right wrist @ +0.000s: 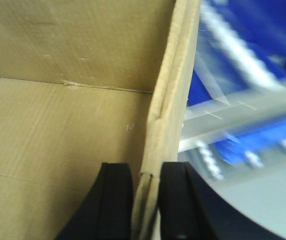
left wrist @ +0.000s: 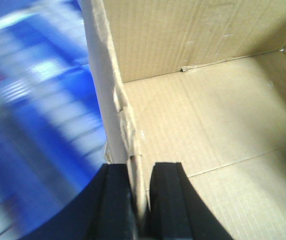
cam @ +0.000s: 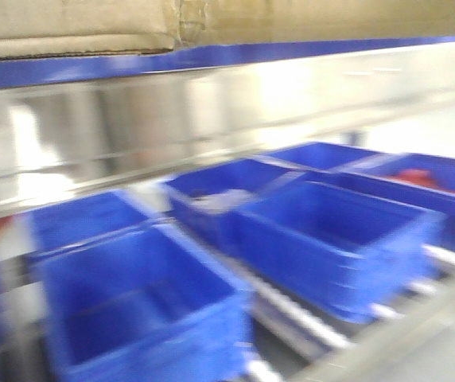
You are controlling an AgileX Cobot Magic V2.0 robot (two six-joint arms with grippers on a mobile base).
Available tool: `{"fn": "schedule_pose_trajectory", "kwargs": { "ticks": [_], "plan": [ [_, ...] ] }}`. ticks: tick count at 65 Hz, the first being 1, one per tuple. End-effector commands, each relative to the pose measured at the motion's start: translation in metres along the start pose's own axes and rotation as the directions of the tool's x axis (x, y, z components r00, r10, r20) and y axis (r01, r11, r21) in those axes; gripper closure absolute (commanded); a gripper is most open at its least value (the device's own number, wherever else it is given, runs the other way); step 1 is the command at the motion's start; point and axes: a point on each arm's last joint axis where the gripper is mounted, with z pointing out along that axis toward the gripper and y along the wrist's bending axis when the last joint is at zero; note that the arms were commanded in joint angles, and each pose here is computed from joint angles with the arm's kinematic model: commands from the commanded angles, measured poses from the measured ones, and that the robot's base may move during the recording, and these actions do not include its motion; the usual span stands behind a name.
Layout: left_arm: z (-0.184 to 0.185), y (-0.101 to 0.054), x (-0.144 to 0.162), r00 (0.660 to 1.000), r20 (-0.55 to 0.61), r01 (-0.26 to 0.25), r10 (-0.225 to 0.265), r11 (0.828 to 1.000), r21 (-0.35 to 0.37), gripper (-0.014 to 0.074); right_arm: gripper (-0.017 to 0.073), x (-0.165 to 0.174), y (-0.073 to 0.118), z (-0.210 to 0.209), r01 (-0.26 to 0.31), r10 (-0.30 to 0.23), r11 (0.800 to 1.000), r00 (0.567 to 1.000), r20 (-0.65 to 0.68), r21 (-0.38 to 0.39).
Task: Grab carton from right shelf to conveyor
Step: 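Lift the carton off the shelf with both grippers and back away, then drive holding the carton in both grippers toward the conveyor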
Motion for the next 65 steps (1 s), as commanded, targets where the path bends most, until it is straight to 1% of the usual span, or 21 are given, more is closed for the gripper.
{"fn": "schedule_pose_trajectory", "kwargs": {
  "ticks": [1, 65],
  "plan": [
    [-0.0080, -0.0003, -0.0004, 1.000, 0.028, -0.009, 0.009, 1.000, 0.007, 0.0610, 0.0627, -0.0059, -0.0049, -0.0052, 0.023, -0.025, 0.999, 0.997, 0.066, 0.037],
    [-0.0080, 0.0006, -0.0005, 0.999, 0.030, -0.013, 0.013, 1.000, -0.003, 0.0610, 0.0627, -0.0059, -0.0049, -0.0052, 0.023, -0.025, 0.999, 0.997, 0.066, 0.037]
  ]
}}
